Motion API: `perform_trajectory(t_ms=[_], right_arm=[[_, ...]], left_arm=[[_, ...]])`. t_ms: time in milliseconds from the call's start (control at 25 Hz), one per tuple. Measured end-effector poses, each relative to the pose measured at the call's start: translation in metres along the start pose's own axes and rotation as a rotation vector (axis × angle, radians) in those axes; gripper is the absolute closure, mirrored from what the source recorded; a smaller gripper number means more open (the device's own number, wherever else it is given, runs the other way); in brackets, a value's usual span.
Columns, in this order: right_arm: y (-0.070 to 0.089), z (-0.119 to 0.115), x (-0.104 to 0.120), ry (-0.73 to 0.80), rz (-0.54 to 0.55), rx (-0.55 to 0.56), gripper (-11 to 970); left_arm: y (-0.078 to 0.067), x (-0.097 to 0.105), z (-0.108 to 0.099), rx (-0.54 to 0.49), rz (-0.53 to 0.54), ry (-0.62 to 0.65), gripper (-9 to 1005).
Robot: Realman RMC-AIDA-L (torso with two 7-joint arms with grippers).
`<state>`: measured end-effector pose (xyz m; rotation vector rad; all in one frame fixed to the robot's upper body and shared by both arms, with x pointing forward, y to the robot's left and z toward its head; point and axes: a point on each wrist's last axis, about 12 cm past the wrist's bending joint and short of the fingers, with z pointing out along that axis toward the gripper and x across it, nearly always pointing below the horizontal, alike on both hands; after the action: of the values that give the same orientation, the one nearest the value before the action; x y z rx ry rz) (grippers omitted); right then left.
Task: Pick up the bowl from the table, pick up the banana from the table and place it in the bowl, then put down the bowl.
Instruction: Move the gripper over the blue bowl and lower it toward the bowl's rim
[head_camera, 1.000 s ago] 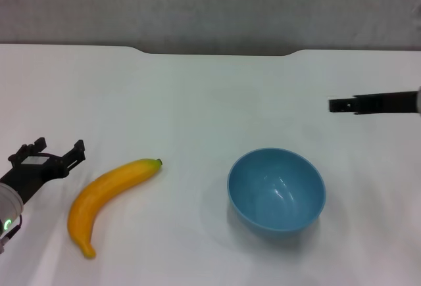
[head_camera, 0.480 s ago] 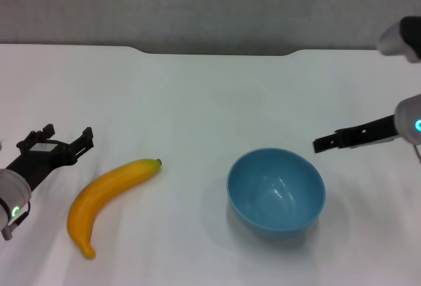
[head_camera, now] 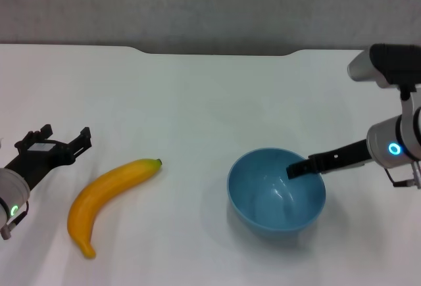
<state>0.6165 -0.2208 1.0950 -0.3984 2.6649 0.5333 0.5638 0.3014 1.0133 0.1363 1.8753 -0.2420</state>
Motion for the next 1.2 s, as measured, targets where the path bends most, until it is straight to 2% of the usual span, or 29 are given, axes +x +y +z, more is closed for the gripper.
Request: perform_trajectory(t_ms=[440,800,1200], right_arm=[[-0.005,0.007,0.008,0.033,0.006,0.011,109],[0.000,0.021,0.012,0.047,0.005,0.014,108],[0.000,0.022,0.012,0.048,0.004,0.017,123]], left_arm=[[0.000,0.000,0.000,-0.001,-0.004,-0.002,116],[-0.001,-0.001,0.001,0.001,-0.004,-0.002,116],[-0.001,-0.001,0.001,0.001,-0.005,-0.002,116]])
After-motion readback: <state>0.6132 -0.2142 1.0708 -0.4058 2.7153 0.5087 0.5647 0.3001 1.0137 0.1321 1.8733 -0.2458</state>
